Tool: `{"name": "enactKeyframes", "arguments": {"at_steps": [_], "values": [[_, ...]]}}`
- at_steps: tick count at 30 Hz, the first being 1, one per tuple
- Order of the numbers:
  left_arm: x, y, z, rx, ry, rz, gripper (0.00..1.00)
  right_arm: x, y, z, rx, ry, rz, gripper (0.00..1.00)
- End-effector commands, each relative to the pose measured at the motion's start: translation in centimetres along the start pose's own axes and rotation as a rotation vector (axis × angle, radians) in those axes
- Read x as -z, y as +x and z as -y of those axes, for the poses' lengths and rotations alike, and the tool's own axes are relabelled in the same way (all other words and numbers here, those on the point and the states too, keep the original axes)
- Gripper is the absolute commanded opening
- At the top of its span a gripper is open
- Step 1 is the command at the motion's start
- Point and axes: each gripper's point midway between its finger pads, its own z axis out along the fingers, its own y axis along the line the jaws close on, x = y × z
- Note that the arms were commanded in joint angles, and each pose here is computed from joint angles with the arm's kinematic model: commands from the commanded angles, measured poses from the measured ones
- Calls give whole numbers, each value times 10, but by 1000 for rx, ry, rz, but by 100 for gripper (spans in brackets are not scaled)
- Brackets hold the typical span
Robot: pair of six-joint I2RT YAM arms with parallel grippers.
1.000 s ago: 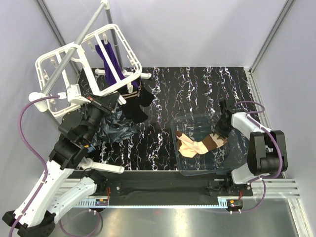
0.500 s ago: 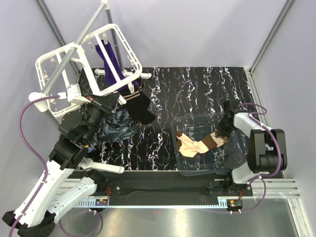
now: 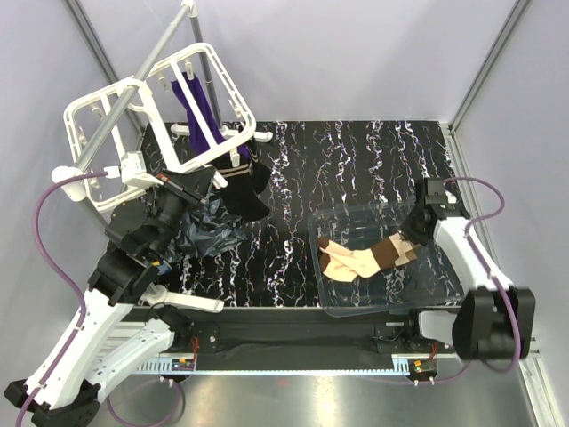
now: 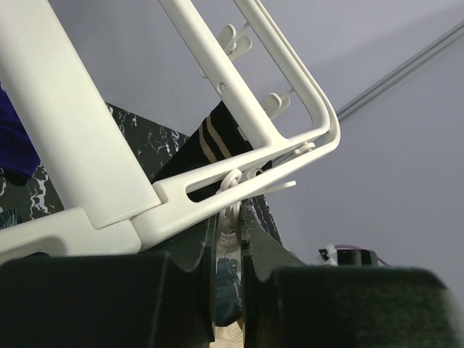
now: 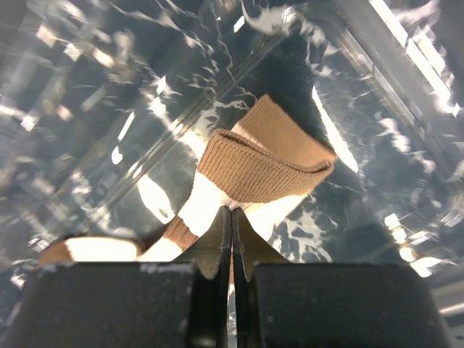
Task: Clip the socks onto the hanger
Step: Pick up the sock from the bin, then clamp the sock onto the hanger.
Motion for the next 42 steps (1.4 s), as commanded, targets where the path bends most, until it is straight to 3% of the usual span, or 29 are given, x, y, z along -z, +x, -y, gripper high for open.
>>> {"name": "enactKeyframes", "arguments": {"at_steps": [1,5,9,18,31,42], "values": [[6,13,14,31,72,-75,0,41,-25,-1,32,-28,130,0],[7,11,15,30,70,-71,0,72,-29,-15,84,-126,167,0],[8,10,15,31,69,-70,0,122,-26,-67,182,-430,225,0],[6,14,20,64,81,-93,0,221,19,-160,557,-798,292,0],[7,12,26,109,86,-101,0,288,122,-252,954,-1038,268,0],[5,17,29,139,102,-121,0,319,159,-322,1034,-1222,165,0]]}}
